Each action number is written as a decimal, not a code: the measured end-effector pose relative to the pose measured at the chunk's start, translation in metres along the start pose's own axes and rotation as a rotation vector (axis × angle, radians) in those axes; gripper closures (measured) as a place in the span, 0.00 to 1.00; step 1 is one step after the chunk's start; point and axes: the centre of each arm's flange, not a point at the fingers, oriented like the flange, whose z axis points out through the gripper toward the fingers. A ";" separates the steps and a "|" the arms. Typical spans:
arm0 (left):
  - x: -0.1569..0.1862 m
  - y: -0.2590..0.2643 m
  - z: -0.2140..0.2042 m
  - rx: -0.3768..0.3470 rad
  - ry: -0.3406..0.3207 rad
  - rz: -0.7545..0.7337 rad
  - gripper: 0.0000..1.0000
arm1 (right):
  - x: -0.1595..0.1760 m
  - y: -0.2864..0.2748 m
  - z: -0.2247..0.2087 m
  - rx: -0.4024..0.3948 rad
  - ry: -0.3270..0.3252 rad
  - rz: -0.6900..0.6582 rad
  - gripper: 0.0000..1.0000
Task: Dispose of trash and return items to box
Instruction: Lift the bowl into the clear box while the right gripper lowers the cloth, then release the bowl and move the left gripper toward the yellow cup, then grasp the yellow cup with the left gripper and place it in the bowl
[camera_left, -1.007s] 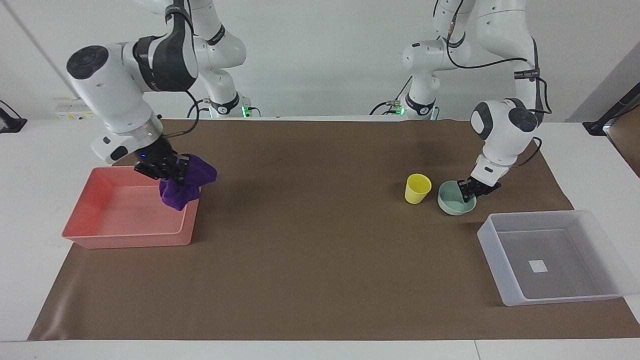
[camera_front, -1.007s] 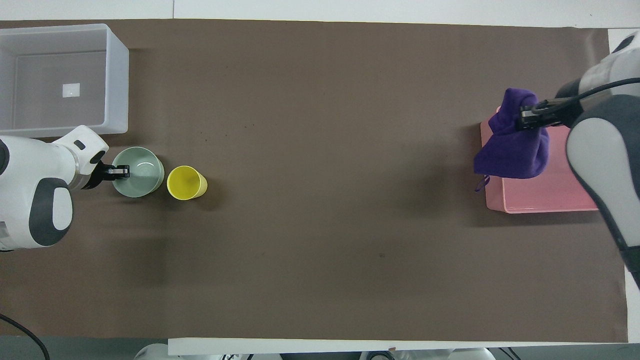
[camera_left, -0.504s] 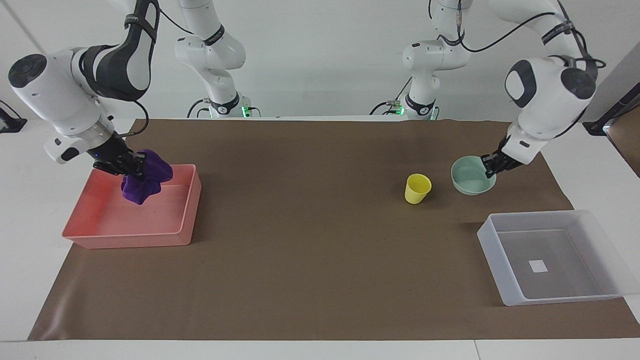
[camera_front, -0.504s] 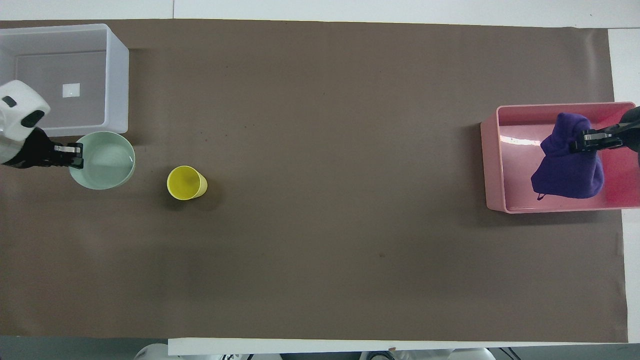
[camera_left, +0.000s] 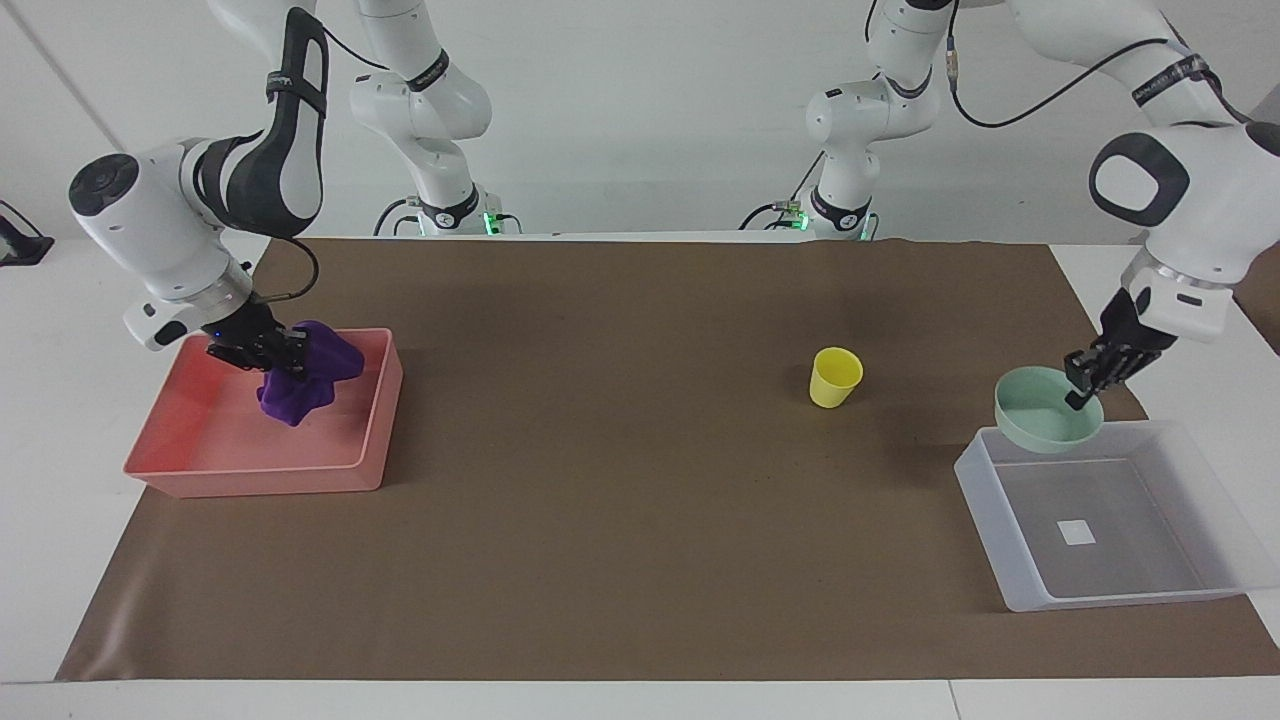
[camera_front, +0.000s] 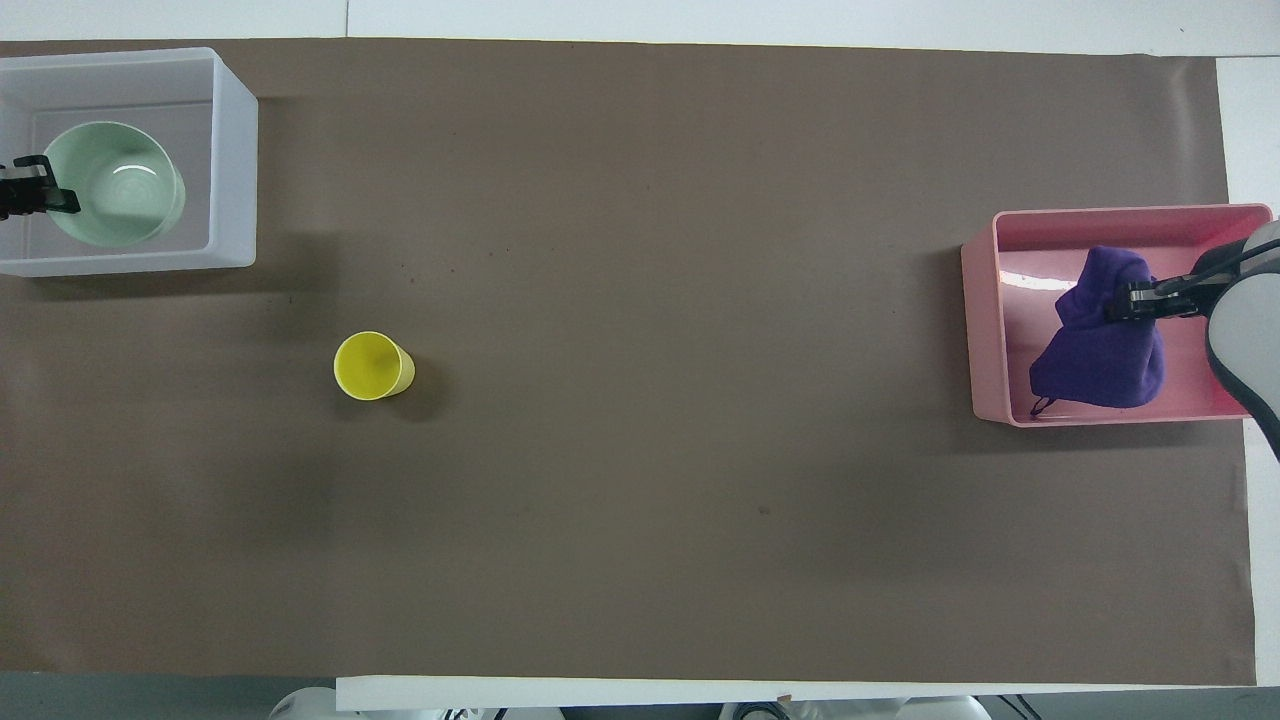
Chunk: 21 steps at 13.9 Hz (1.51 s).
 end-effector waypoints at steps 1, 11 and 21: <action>0.015 -0.010 0.022 0.008 0.016 -0.016 0.96 | 0.000 0.000 0.000 0.000 0.001 -0.001 0.51; 0.054 -0.041 0.091 0.069 0.085 -0.067 0.32 | -0.006 -0.057 -0.103 0.030 -0.087 -0.091 0.00; -0.147 0.148 0.018 0.104 -0.339 0.090 0.00 | -0.036 -0.089 -0.173 -0.027 -0.210 -0.135 0.00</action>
